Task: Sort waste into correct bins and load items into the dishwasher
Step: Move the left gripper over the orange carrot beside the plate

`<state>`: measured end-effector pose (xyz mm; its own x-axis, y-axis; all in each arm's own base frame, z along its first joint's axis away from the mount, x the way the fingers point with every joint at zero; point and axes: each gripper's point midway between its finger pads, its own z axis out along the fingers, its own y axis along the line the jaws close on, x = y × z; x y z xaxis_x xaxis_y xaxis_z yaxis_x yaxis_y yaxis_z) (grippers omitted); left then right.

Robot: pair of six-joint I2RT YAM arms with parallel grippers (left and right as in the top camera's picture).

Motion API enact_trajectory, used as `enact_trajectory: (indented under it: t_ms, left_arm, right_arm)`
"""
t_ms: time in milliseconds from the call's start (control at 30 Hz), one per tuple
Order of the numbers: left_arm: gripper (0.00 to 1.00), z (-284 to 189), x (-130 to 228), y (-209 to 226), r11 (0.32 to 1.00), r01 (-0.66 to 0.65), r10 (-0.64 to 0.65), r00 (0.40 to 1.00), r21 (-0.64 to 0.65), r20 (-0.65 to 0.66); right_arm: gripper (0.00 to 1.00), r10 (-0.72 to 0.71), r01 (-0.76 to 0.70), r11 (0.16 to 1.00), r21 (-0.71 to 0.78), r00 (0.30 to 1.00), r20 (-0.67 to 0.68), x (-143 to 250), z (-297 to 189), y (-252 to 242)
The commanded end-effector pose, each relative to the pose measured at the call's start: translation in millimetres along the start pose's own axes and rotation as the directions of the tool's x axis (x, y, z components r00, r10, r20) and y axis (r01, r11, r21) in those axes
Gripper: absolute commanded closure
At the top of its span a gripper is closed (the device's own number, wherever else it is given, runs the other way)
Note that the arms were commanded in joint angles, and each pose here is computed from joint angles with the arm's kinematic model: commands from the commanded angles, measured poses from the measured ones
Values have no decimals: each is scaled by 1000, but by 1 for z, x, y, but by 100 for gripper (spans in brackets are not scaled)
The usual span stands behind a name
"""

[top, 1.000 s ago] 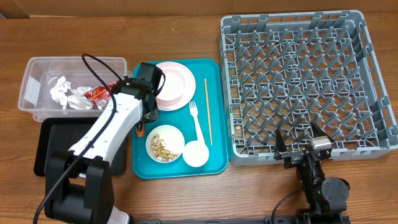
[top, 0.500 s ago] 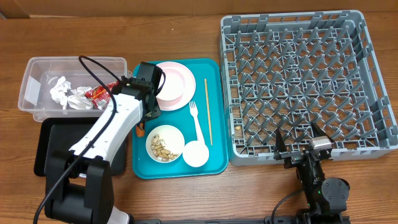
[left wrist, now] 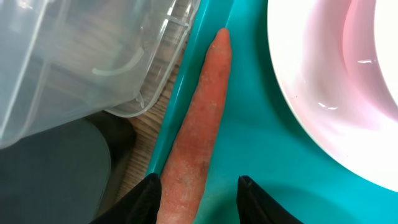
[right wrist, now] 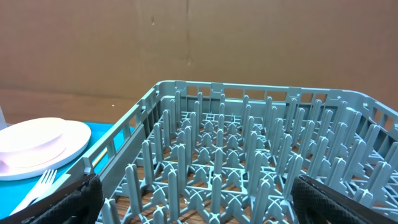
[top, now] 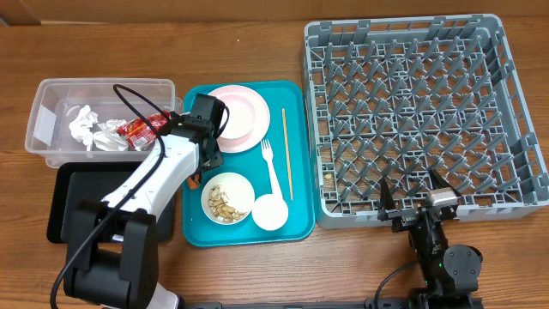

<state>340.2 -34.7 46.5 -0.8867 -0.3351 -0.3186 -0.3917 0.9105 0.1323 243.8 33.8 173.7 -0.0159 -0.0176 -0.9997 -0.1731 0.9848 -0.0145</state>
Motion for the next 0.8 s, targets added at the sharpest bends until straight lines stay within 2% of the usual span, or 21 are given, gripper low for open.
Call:
enact_trajectory:
  t_ms: [0,333,533,767]
  left_arm:
    - [56,3,-1,4,1000,-1,1,1000,-23,6]
    - [53,3,-1,3,1000,-1,1,1000,-17,6]
    - [45,7,2,2,996,-93,93,996,-13,5]
    - [44,14,14,8,982,-188,188,982,-27,-28]
  right_arm:
    - [0,-8,8,1000,-5,1000,3,2,0,1]
    - [0,-8,8,1000,-5,1000,3,2,0,1]
    - [0,-8,8,1000,-5,1000,3,2,0,1]
    - [0,-8,8,1000,-5,1000,3,2,0,1]
